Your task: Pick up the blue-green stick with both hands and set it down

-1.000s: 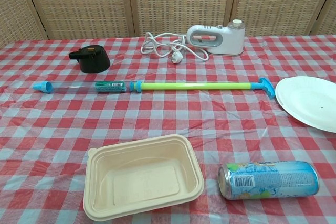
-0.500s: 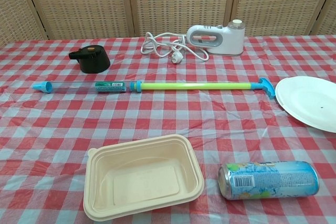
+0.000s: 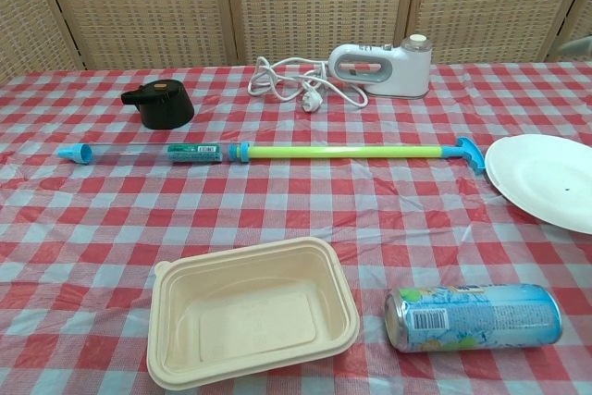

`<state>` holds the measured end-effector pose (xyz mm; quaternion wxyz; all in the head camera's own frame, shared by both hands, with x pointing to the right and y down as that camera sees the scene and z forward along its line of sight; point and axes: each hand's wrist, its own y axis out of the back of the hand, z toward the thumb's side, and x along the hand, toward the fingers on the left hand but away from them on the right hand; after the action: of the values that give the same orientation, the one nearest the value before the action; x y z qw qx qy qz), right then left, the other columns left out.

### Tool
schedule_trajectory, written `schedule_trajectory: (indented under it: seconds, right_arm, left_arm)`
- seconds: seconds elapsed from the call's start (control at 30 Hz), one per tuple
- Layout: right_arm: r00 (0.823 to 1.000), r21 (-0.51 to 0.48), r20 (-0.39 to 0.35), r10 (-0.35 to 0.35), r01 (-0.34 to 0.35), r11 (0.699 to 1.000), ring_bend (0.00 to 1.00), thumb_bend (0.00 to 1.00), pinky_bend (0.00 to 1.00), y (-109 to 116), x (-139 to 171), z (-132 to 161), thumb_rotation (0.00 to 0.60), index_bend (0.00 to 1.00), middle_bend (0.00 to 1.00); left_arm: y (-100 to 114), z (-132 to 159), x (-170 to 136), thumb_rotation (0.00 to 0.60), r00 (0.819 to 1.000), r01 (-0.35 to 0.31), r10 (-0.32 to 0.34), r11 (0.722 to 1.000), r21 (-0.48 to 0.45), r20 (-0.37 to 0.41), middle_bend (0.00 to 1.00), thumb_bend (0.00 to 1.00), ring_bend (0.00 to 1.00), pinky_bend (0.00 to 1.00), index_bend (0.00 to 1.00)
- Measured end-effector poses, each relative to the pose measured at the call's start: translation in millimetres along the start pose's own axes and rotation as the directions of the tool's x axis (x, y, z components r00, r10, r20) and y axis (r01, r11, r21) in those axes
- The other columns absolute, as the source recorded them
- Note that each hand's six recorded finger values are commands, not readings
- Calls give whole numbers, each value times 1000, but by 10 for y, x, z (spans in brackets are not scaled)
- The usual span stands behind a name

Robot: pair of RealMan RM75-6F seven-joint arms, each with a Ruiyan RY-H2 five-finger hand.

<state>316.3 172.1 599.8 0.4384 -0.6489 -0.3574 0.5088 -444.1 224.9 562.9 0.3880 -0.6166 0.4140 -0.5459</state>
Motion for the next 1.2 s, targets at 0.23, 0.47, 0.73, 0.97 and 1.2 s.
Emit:
schedule_trajectory:
  seconds: [0.23,0.47,0.73,0.97,1.2]
  right_arm:
    - [1000,38,-19,10,-10,999,762,175,367,-38,-508,309,600,277,810]
    - [998,56,-4,68,-68,996,979,232,539,-243,-986,540,600,414,1000]
    - [989,71,46,140,-143,987,1000,304,558,-481,-1466,670,600,426,1000]
    - [981,86,93,169,-177,980,1000,335,558,-595,-1700,628,600,425,1000]
    - [967,111,146,208,-225,968,1000,395,558,-760,-1895,515,600,438,1000]
  left_arm:
    - [3,-4,31,600,1000,-4,4,1000,-2,-4,0,207,0,0,0]
    - [-29,-96,96,600,999,3,-3,1000,4,-41,0,207,0,0,0]
    - [-34,-144,157,600,998,-4,4,1000,2,-62,0,207,0,0,0]
    - [-94,-178,210,600,997,16,-16,1000,11,-79,0,207,0,0,0]
    - [-117,-173,262,600,996,21,-20,1000,14,-83,0,207,0,0,0]
